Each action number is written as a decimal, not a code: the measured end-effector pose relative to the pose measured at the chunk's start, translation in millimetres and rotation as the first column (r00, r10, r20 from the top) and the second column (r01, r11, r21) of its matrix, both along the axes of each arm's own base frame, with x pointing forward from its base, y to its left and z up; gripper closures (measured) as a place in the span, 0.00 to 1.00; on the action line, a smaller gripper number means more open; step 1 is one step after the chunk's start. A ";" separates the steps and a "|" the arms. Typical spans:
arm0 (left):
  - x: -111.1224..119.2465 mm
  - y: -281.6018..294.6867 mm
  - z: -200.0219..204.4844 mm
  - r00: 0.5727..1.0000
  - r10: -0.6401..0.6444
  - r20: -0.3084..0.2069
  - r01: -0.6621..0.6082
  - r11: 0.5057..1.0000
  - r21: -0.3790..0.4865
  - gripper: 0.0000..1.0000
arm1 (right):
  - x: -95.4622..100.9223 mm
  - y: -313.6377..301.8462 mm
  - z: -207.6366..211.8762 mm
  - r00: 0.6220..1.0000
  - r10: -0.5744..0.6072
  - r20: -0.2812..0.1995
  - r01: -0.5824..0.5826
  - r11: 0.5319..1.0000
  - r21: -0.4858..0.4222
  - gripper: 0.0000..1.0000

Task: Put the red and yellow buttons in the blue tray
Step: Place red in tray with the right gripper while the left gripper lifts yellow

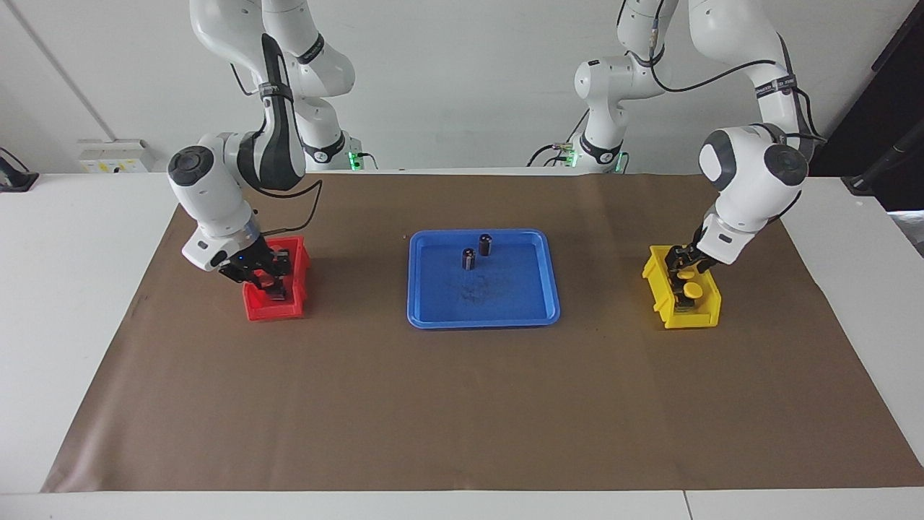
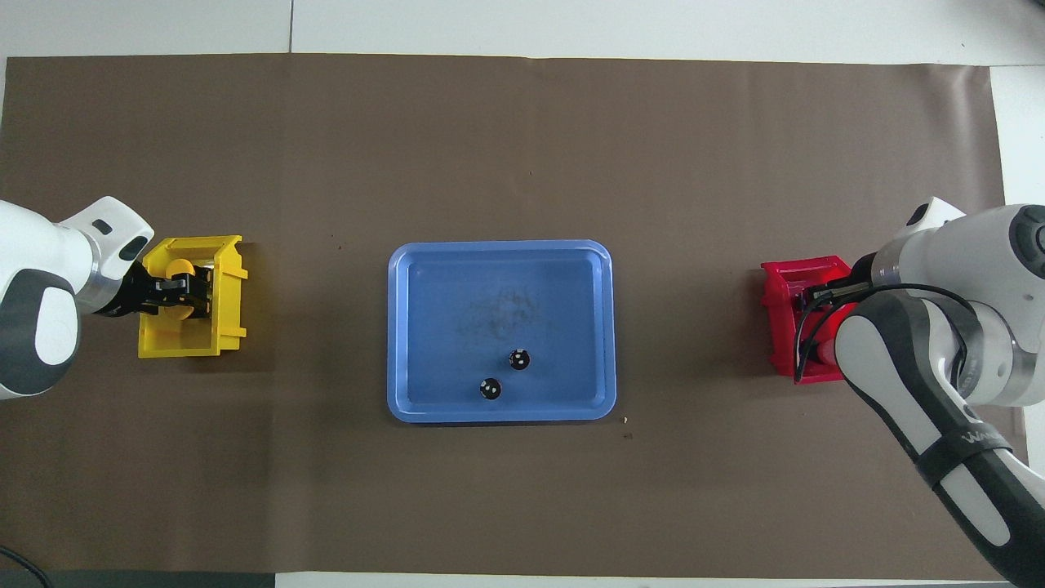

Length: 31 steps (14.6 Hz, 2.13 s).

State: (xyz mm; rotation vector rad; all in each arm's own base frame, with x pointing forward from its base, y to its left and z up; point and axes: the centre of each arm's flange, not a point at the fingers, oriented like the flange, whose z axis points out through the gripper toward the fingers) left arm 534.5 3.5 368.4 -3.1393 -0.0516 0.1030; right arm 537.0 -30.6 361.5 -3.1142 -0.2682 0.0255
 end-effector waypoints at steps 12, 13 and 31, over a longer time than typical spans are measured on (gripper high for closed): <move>-2.7 0.1 -4.3 1.000 0.000 -0.009 0.000 1.000 0.000 0.54 | 60.6 266.7 138.2 0.994 -0.100 0.045 0.099 0.995 0.021 0.58; -2.8 0.2 -4.4 1.000 0.000 -0.010 0.000 1.000 0.000 0.58 | 52.3 305.7 132.7 0.991 -0.117 0.065 0.115 0.993 0.037 0.58; -6.9 -159.5 181.6 0.999 -0.024 -0.028 0.024 1.000 0.001 0.58 | 12.7 432.6 -20.9 0.990 -0.141 0.020 0.141 0.990 0.007 0.58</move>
